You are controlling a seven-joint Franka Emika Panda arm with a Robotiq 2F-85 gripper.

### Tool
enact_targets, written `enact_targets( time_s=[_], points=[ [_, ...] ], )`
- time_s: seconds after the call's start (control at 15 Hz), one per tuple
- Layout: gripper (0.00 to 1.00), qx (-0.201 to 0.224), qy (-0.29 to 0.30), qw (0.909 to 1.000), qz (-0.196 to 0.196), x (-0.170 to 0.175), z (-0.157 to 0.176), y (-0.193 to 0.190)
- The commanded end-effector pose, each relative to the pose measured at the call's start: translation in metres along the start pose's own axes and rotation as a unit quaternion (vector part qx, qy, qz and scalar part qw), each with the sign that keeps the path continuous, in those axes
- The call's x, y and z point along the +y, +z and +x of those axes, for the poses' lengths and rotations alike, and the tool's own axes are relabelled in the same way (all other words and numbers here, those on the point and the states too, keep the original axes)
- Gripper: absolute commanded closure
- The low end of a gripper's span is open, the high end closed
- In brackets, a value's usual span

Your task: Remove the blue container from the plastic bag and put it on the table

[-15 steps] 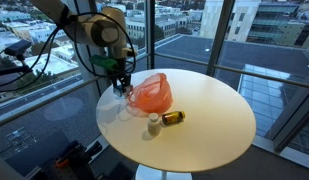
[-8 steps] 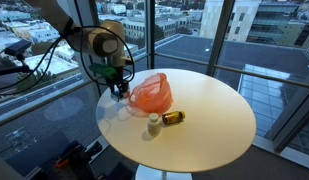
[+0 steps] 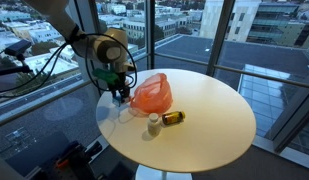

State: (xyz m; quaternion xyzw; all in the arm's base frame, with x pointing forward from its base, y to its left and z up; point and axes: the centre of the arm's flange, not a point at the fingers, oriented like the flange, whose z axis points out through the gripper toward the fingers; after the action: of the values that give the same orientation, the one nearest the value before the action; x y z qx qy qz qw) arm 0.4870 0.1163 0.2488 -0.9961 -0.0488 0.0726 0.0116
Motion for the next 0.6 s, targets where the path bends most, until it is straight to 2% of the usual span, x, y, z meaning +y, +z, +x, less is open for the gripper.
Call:
enact_targets(
  time_s=[0.0,0.27,0.53],
  points=[
    [0.61,0.011,0.004,0.9999,0.003,0.012,0.009,0.004],
    [0.61,0.027,0.013,0.9996,0.0,0.021,0.013,0.007],
    [0.61,0.021,0.012,0.9997,-0.001,0.021,0.009,0.017]
  ],
)
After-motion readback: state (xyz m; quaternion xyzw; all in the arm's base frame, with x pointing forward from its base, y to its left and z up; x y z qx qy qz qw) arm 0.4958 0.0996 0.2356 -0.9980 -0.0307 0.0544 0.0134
